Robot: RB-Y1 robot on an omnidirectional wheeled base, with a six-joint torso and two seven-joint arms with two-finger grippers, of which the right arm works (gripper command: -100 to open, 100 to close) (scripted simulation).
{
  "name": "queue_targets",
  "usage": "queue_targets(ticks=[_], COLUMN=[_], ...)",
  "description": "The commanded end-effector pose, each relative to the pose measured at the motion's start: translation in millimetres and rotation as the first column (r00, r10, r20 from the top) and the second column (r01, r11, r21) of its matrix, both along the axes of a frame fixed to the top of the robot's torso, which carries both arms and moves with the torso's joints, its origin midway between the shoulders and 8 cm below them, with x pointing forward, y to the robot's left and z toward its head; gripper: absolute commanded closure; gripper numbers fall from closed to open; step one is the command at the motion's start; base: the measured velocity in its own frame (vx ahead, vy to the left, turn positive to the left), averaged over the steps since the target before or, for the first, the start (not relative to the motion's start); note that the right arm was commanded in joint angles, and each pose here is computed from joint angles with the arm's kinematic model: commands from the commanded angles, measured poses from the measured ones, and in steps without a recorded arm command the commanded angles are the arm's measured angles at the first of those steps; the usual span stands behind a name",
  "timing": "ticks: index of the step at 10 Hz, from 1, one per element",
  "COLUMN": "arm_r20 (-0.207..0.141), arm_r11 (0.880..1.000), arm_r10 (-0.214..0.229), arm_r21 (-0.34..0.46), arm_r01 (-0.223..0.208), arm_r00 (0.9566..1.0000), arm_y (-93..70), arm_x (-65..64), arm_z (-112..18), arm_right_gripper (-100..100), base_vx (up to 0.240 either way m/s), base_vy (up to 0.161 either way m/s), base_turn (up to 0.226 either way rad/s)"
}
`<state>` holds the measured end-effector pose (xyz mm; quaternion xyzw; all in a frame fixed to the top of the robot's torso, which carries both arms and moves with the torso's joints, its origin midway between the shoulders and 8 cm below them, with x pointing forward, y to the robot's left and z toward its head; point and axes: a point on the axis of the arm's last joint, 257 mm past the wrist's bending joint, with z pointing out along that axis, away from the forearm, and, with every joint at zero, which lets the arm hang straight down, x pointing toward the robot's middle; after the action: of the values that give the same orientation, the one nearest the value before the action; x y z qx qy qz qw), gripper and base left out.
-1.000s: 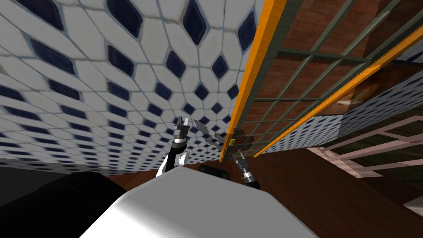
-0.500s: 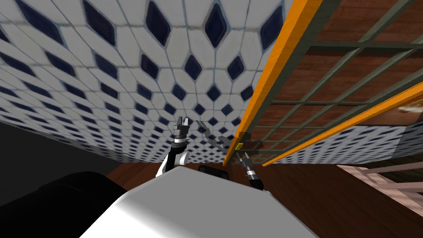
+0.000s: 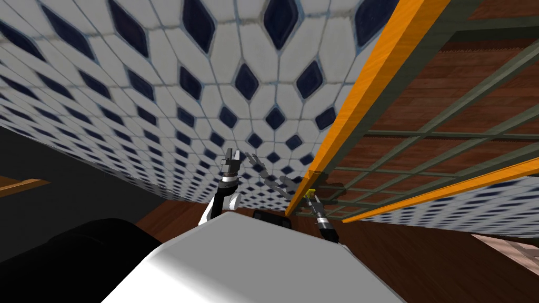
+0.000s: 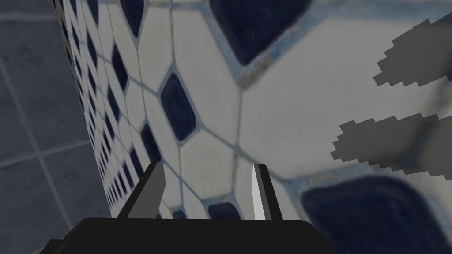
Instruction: Pull the door open
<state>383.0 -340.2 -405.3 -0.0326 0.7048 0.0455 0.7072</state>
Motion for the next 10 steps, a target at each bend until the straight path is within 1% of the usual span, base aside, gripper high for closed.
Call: queue_targets(ticks=[1,5,6,10], arm_r20=[0.002,0.002,0.006,0.003], arm_r11=[1.0,1.0,0.999,0.992], arm_r10=[0.003,0.003,-0.014,-0.029], arm_r21=[0.001,0.001,0.03,0.126], arm_r01=[-0.003,-0.003,0.014,0.029], arm_r00=[1.0,1.0,0.9999,0.9996], arm_y=[2.0,2.0,-7.4,-10.7], arm_x=[1.3,1.3,3.1,5.2], arm_z=[0.6,0.6,4.6,6.7], arm_right_gripper=[100,100,100,100], base_vx=[-0.009,0.0,-0.03,-0.046], base_vy=[-0.01,-0.005,-0.013,-0.022], base_turn=[-0.043,0.003,0.069,0.085])
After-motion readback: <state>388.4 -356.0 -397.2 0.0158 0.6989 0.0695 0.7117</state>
